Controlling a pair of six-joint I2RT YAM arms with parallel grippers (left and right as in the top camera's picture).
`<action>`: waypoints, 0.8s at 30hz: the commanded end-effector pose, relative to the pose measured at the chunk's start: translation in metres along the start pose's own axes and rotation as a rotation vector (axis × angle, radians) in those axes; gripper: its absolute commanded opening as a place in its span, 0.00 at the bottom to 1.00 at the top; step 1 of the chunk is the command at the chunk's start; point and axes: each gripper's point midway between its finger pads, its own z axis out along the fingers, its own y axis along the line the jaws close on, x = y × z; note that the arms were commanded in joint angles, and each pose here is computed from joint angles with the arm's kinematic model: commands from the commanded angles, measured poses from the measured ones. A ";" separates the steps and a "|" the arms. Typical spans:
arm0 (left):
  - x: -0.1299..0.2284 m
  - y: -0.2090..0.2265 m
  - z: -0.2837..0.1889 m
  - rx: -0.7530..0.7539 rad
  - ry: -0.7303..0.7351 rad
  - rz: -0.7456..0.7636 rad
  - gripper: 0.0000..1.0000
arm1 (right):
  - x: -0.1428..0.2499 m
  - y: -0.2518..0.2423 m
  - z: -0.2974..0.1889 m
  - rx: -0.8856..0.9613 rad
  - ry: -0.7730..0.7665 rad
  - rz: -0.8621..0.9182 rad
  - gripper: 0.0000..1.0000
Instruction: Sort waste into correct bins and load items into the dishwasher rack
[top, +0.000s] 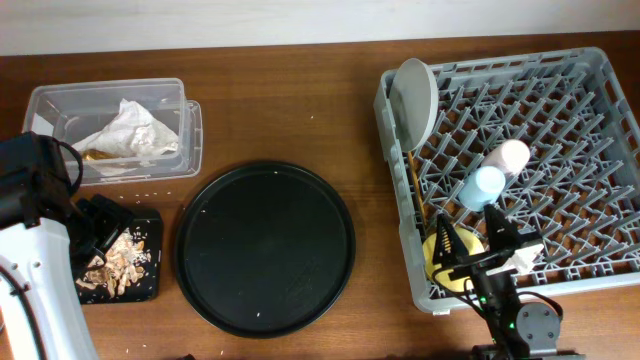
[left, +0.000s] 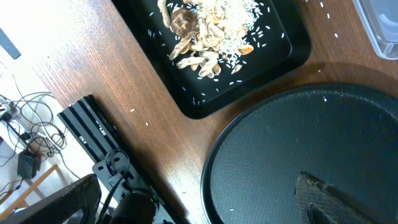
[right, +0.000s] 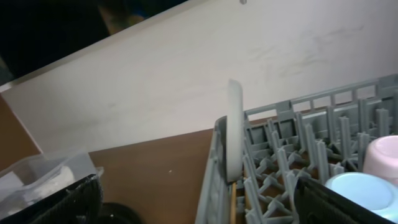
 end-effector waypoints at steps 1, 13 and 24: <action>-0.001 0.002 -0.004 0.009 -0.013 -0.019 0.99 | 0.010 -0.011 -0.001 0.039 0.031 -0.006 0.99; -0.001 0.002 -0.004 0.009 -0.013 -0.019 0.99 | 0.029 -0.053 -0.009 0.265 0.099 -0.077 0.99; -0.001 0.002 -0.004 0.009 -0.013 -0.019 0.99 | 0.028 -0.057 -0.010 0.276 0.124 -0.277 0.99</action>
